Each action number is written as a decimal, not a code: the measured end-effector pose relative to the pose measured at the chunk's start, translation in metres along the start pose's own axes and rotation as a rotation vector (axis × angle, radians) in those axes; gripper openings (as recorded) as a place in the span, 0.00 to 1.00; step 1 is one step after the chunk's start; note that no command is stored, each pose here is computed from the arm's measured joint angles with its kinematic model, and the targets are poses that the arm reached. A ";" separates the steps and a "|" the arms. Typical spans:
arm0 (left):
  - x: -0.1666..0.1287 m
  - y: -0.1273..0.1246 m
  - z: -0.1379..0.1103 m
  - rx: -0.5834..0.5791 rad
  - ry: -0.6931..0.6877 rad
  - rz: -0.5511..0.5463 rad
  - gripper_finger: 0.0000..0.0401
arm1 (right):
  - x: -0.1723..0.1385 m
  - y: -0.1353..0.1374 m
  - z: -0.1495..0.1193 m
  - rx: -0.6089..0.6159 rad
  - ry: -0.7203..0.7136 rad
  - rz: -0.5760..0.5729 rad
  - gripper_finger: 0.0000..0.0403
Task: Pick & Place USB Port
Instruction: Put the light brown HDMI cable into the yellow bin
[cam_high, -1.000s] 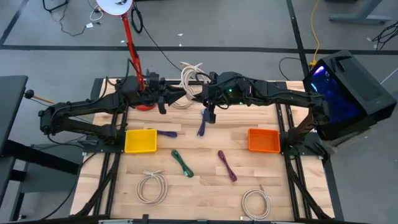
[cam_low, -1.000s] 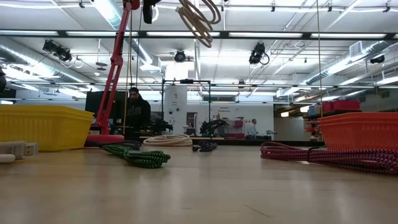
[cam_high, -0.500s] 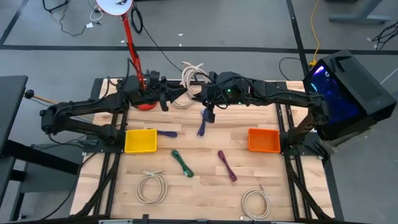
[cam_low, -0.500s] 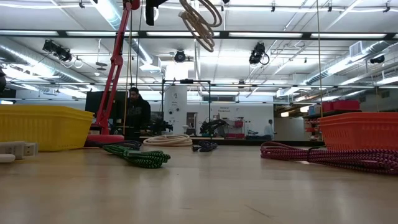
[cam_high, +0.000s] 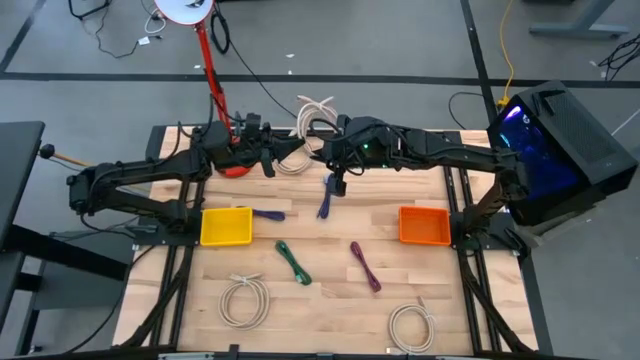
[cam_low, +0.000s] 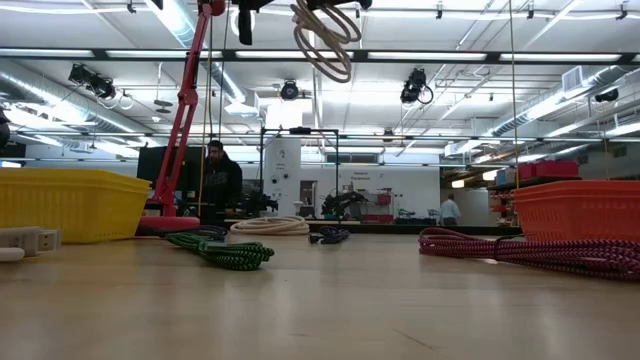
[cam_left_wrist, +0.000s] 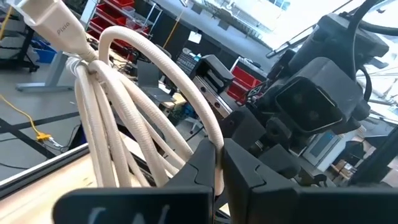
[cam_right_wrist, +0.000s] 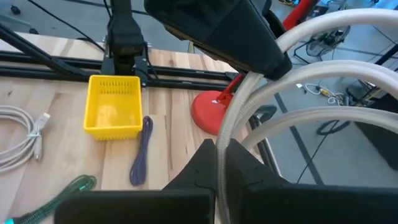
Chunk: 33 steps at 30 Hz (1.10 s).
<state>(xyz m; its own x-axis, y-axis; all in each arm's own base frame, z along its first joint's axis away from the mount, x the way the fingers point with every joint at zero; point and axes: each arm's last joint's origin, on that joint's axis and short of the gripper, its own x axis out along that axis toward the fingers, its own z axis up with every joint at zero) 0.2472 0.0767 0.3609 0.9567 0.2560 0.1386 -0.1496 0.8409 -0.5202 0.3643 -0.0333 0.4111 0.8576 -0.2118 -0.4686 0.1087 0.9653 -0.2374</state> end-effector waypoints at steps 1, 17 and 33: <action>0.000 0.000 0.000 0.003 0.001 0.002 0.03 | 0.000 0.000 0.000 0.000 0.002 -0.003 0.01; -0.039 0.016 -0.001 0.087 0.153 0.382 0.03 | -0.011 -0.030 -0.003 0.005 0.034 -0.194 0.27; -0.096 0.002 -0.033 -0.125 0.531 0.590 0.03 | -0.017 -0.085 -0.024 0.052 0.144 -0.334 0.24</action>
<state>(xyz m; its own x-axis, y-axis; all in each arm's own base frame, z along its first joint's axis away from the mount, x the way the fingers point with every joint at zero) 0.1630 0.0375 0.3188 0.7240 0.3541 -0.5920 -0.6689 0.5698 -0.4773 0.3282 -0.1156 0.4190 0.6915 -0.5323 -0.4884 0.3991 0.8450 -0.3559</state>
